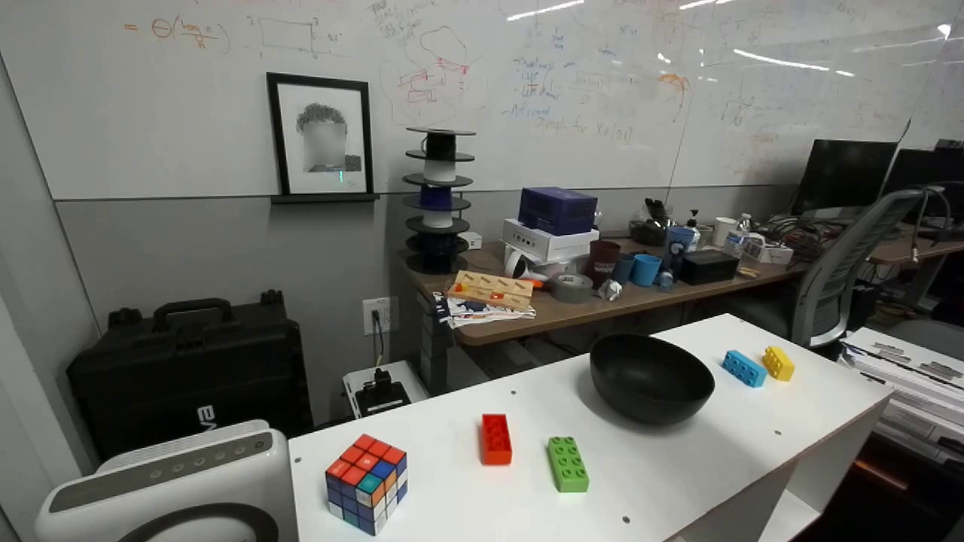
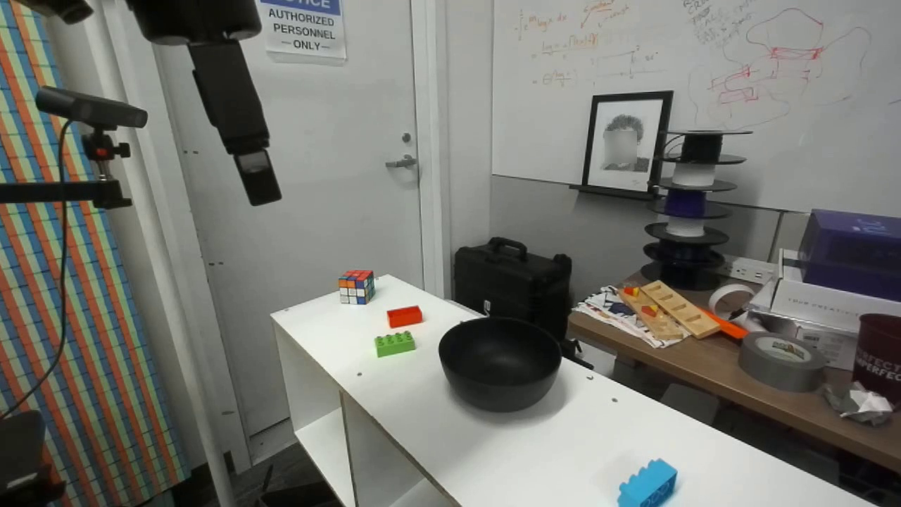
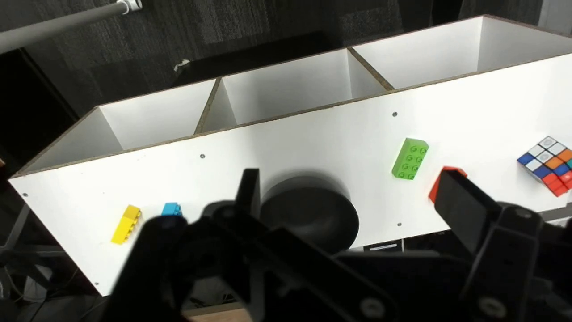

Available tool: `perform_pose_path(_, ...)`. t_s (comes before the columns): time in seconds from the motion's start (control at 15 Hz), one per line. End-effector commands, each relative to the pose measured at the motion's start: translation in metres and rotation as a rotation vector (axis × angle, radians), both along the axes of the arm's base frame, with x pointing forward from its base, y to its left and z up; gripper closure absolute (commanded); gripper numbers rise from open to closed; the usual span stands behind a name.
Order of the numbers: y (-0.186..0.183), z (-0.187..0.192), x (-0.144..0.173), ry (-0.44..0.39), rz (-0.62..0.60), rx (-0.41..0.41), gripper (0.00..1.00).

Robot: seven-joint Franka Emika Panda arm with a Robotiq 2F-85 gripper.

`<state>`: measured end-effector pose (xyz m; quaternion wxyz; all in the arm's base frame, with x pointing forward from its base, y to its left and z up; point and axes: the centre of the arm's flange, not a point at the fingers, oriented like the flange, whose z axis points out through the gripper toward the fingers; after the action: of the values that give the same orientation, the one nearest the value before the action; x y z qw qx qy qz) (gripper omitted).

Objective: Pick up the blue, green, yellow and red objects and put them in the bowl

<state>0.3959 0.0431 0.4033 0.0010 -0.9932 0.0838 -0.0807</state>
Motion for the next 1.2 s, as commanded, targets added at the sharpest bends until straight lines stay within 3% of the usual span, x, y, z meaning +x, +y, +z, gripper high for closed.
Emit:
perform_pose_path(0.0, 0.026, -0.021, 0.031, -0.002, 0.027, -0.045, 0.00)
perform_pose_path(0.2, 0.055, -0.051, 0.055, -0.001, 0.069, -0.041, 0.00)
perform_pose_path(0.6, 0.104, -0.125, 0.114, -0.134, 0.063, -0.012, 0.00)
perform_pose_path(1.13, 0.119, -0.216, 0.203, -0.048, -0.056, 0.108, 0.00)
